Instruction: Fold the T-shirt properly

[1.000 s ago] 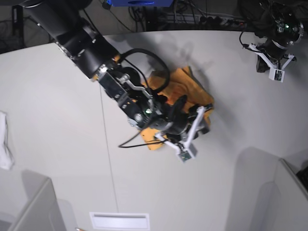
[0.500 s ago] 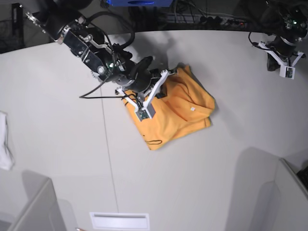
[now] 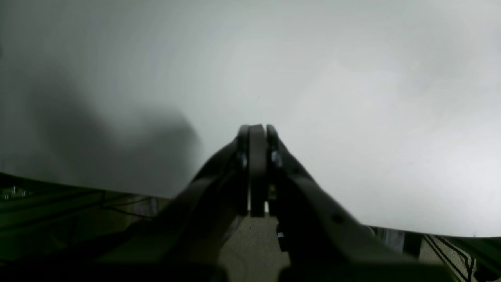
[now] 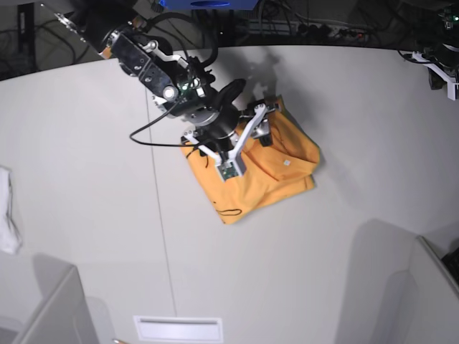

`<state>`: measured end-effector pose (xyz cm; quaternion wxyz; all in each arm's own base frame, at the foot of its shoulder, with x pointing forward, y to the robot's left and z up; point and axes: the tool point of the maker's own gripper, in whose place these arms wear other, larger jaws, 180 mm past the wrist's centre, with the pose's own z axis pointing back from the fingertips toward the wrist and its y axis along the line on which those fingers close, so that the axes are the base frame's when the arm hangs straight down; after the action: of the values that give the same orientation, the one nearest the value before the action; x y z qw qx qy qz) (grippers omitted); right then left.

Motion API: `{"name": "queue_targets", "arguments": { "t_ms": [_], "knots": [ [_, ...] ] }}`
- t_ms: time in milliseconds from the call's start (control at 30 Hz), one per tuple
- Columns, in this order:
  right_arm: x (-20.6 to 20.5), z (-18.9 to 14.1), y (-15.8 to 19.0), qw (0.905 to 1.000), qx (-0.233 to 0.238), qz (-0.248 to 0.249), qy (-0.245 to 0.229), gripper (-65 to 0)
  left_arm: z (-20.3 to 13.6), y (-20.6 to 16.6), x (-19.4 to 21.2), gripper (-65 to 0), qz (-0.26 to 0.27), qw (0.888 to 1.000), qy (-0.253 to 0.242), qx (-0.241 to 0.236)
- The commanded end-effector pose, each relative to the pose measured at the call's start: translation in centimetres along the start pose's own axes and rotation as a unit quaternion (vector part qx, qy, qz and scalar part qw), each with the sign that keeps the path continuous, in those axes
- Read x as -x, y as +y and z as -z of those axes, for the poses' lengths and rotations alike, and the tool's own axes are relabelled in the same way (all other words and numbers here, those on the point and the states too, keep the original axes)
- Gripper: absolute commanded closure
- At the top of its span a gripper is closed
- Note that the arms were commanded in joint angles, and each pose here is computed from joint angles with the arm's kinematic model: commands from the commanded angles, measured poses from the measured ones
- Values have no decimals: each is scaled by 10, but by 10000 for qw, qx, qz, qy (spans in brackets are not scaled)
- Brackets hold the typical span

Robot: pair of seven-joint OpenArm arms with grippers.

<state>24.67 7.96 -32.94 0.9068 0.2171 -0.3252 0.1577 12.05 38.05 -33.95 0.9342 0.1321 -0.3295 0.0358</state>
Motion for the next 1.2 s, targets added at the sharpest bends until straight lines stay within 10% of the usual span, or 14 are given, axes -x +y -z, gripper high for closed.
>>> {"name": "queue_targets", "arguments": {
  "t_ms": [0, 633, 867, 1167],
  "knots": [
    [-8, -2, 14, 9998, -98, -106, -112, -380, -4, 4, -10, 0, 79, 9998, -175, -30],
    [2, 10, -11, 9885, 1275, -782, -206, -399, -4, 4, -9, 0, 69, 9998, -160, -26],
    [5, 11, -8, 9894, 1227, -765, -157, 0, -4, 3, -9, 0, 71, 9998, -159, -18],
    [17, 8, 27, 9982, 438, -388, -131, 0, -4, 4, -9, 0, 69, 9998, -160, -26]
  ]
}}
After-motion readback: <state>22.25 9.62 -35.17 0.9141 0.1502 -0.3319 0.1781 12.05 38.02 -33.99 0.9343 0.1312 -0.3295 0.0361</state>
